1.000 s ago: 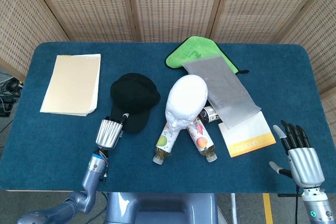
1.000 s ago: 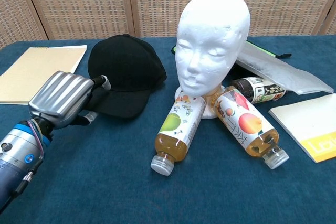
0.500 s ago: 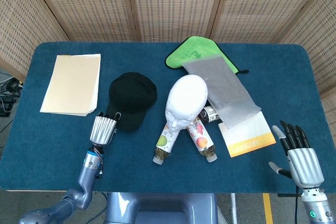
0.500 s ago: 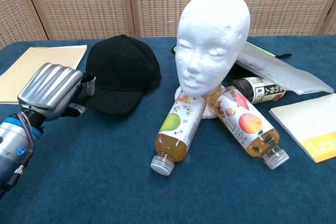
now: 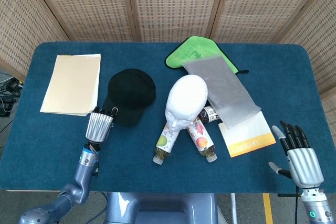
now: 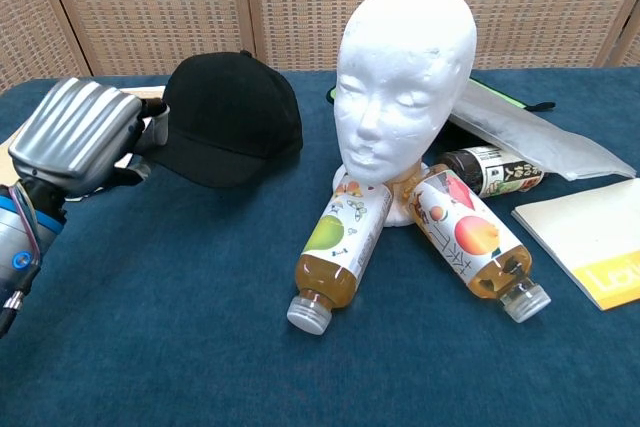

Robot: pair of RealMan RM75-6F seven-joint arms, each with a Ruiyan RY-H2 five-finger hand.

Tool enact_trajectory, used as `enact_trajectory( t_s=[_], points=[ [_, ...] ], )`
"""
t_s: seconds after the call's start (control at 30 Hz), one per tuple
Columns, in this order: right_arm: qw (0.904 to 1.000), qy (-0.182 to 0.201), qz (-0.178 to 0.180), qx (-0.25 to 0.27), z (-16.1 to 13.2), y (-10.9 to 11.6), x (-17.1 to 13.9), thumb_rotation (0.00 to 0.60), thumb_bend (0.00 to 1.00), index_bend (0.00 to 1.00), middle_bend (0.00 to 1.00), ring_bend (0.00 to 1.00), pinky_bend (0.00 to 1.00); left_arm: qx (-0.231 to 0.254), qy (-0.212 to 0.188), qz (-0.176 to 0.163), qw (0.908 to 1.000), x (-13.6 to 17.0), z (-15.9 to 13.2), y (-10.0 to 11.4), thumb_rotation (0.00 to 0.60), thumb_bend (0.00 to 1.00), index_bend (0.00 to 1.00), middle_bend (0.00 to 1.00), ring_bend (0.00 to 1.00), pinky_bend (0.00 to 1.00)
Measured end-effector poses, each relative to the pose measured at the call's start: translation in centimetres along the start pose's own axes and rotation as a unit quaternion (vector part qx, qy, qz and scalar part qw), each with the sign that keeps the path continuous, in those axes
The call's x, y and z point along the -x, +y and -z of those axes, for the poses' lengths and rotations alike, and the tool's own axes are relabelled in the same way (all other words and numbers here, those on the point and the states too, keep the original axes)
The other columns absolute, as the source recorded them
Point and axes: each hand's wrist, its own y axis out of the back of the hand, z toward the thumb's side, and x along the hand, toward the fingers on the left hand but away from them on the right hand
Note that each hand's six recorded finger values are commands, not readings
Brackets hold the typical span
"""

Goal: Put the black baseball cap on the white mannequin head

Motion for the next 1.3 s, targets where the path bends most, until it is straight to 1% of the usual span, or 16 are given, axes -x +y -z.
enact_trajectory(
  t_s=[0.07,0.17,0.43,0.53,0.67,0.97,1.3],
  points=[
    [1.0000,0.000,0.000,0.000,0.0,0.0,0.0,0.600,0.06,0.13,0.00,0.00,0.00,-0.004,-0.003,-0.018,0.9998,-0.5,0.5,0.7,0.600,0.42,0.76,0.91,0.82,0.70],
    [1.0000,0.000,0.000,-0.001,0.0,0.0,0.0,0.600,0.06,0.13,0.00,0.00,0.00,-0.005,-0.004,-0.030,0.9995,-0.8,0.7,1.2,0.600,0.42,0.76,0.91,0.83,0.70],
    [1.0000,0.000,0.002,0.000,0.0,0.1,-0.1,0.600,0.06,0.14,0.00,0.00,0.00,-0.016,-0.012,-0.047,0.9987,-1.0,1.0,1.9,0.600,0.45,0.78,0.92,0.83,0.70],
    [1.0000,-0.001,0.003,0.001,0.1,0.2,0.0,0.600,0.06,0.14,0.00,0.00,0.00,-0.023,-0.018,-0.059,0.9978,-1.0,1.2,2.4,0.600,0.45,0.78,0.92,0.83,0.70],
    [1.0000,-0.002,0.004,0.001,0.1,0.2,-0.1,0.600,0.06,0.14,0.00,0.00,0.00,-0.036,-0.026,-0.083,0.9956,-1.3,1.9,3.3,0.600,0.45,0.78,0.92,0.83,0.70],
    [1.0000,-0.002,0.007,0.004,0.1,0.4,-0.1,0.600,0.06,0.14,0.00,0.00,0.00,-0.055,-0.028,-0.128,0.9898,-2.4,3.6,5.6,0.600,0.46,0.78,0.92,0.83,0.70],
    [0.9999,-0.002,0.010,0.009,0.2,0.7,-0.1,0.600,0.06,0.14,0.00,0.00,0.00,-0.064,-0.024,-0.155,0.9856,-3.7,4.3,7.6,0.600,0.46,0.78,0.92,0.83,0.70]
  ],
)
